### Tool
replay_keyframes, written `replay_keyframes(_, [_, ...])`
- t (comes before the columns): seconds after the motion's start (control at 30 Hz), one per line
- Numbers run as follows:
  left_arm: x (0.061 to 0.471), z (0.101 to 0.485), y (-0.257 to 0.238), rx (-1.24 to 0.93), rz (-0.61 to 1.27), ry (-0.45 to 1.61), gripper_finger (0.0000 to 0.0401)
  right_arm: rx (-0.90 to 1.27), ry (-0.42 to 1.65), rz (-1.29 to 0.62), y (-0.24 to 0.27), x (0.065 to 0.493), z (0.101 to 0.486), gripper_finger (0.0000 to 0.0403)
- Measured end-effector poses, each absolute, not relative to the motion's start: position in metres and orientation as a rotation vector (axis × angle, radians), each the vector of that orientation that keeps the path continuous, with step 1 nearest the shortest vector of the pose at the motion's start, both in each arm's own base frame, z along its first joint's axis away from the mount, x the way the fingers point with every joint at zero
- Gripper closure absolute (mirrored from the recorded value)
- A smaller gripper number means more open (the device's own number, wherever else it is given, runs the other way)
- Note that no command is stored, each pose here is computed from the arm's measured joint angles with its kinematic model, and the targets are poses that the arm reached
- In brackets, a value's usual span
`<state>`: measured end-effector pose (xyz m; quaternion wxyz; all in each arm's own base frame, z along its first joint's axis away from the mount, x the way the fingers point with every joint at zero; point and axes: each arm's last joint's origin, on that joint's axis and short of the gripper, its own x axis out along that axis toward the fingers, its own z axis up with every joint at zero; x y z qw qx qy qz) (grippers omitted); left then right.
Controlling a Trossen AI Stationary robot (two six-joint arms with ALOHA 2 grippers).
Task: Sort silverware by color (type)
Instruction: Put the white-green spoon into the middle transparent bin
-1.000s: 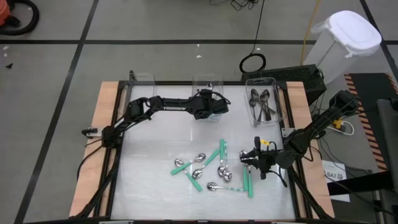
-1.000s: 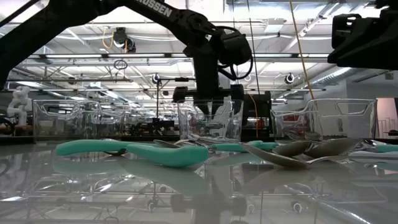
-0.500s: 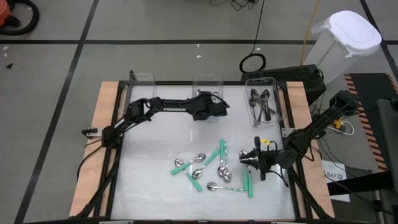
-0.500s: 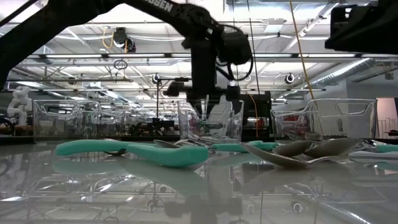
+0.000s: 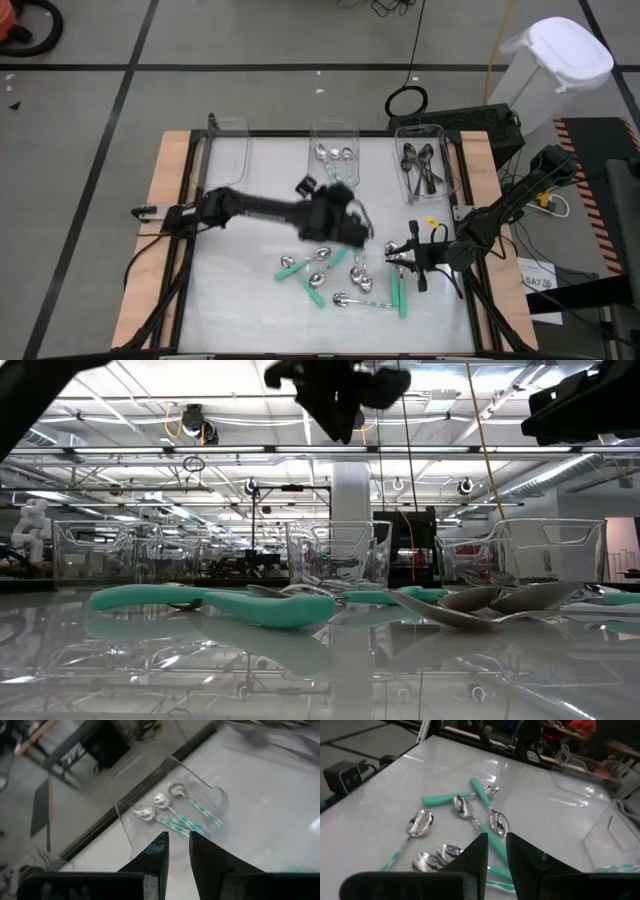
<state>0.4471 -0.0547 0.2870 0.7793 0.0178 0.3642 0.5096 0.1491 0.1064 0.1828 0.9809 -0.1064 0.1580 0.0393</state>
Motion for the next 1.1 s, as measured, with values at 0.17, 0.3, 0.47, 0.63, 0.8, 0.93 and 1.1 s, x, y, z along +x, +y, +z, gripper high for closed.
replay_keyframes(0.17, [0.432,0.284,-0.102,0.137,0.951,0.921,0.0323,-0.127,0.323,0.071,0.109,0.152,0.184,0.0337])
replay_keyframes(0.3, [0.424,0.281,-0.132,0.042,0.878,0.947,0.0323,-0.093,0.37,0.127,0.123,0.165,0.187,0.0337])
replay_keyframes(0.47, [0.412,0.273,-0.174,0.215,0.814,0.898,0.0323,-0.089,0.548,0.192,0.15,0.192,0.188,0.0337])
replay_keyframes(0.63, [0.395,0.274,-0.207,0.229,0.785,0.821,0.0323,-0.107,0.751,0.236,0.183,0.212,0.19,0.0335])
replay_keyframes(0.8, [0.381,0.25,-0.234,0.246,0.76,0.807,0.0323,-0.086,0.842,0.213,0.212,0.225,0.194,0.0313])
replay_keyframes(0.93, [0.377,0.228,-0.247,0.228,0.73,0.797,0.0326,-0.088,0.88,0.195,0.226,0.233,0.182,0.0277])
replay_keyframes(1.1, [0.378,0.202,-0.268,0.238,0.613,0.758,0.0349,-0.107,0.951,0.15,0.23,0.237,0.154,0.0234])
